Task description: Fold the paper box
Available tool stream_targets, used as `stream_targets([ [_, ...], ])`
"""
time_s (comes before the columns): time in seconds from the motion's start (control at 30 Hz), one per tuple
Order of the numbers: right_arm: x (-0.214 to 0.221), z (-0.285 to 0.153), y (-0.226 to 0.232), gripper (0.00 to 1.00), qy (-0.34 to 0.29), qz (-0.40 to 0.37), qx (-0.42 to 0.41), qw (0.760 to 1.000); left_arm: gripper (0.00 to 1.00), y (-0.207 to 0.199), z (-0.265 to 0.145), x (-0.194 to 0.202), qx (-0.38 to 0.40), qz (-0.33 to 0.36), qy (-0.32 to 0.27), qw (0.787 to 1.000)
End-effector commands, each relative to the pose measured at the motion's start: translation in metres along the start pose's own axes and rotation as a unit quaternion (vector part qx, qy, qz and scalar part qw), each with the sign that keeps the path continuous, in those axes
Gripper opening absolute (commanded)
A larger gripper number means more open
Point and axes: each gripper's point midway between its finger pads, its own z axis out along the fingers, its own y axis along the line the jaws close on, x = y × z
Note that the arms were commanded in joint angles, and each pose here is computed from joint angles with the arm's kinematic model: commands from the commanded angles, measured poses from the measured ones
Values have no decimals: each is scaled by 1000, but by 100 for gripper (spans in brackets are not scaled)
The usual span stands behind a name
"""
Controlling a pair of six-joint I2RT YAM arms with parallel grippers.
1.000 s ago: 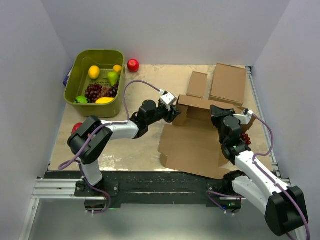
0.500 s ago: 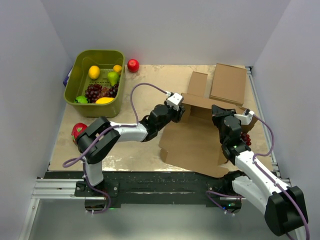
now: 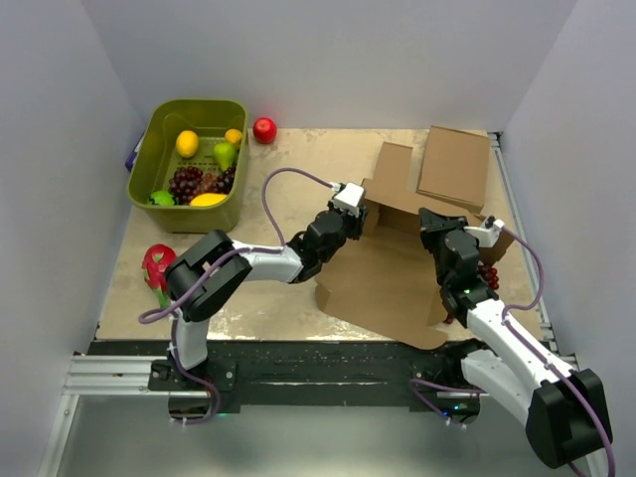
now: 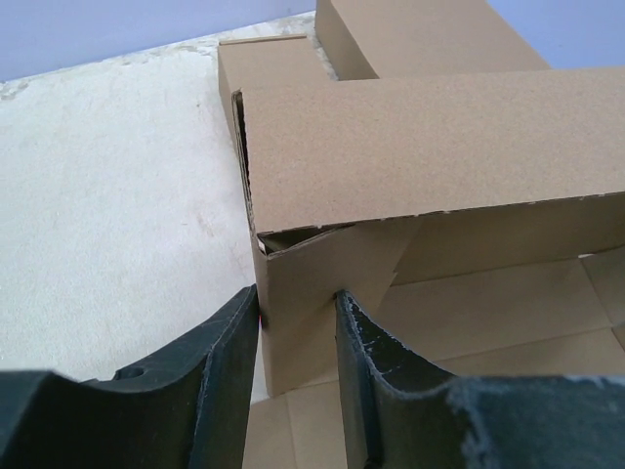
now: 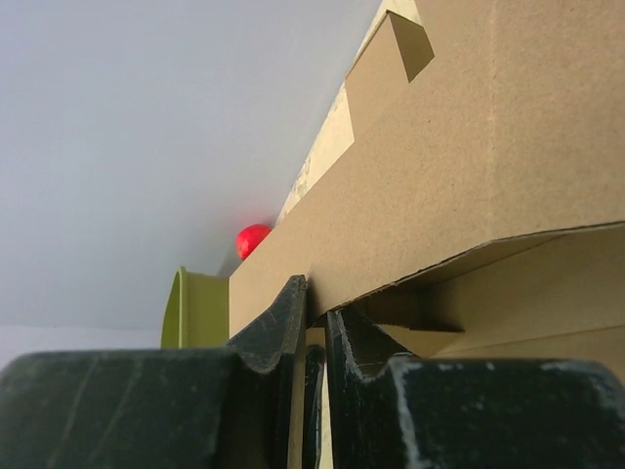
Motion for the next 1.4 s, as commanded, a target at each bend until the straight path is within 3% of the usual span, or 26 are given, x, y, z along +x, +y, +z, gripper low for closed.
stream_targets([
  [0.0, 18, -5, -14, 11, 41, -31, 16, 999, 8, 25, 3, 0, -75, 2, -18, 997],
  [0.1, 21, -5, -11, 11, 48, -29, 11, 998, 8, 21, -7, -4, -51, 0, -36, 998],
  [0.2, 26, -5, -13, 11, 60, -32, 12, 998, 20, 6, -21, -11, 11, 9, -57, 998],
  [0.3, 29, -4, -14, 11, 66, -33, 13, 997, 40, 5, -29, -14, 50, 16, -68, 996],
  [0.5, 30, -6, -9, 11, 71, -31, 3, 997, 57, 13, -38, -14, 105, 12, -68, 992],
  [0.8, 34, -8, -1, 11, 88, -34, -12, 996, 71, 23, -42, -14, 170, 21, -62, 983],
  [0.93, 35, -8, 2, 11, 90, -34, -15, 995, 70, 16, -33, -10, 186, 29, -55, 981],
  [1.07, 34, -7, 4, 11, 88, -38, -16, 995, 58, 20, -22, 2, 176, 33, -39, 983],
  [1.37, 44, -3, 0, 10, 105, -32, -12, 994, 57, 16, -8, 2, 115, 18, -33, 993],
])
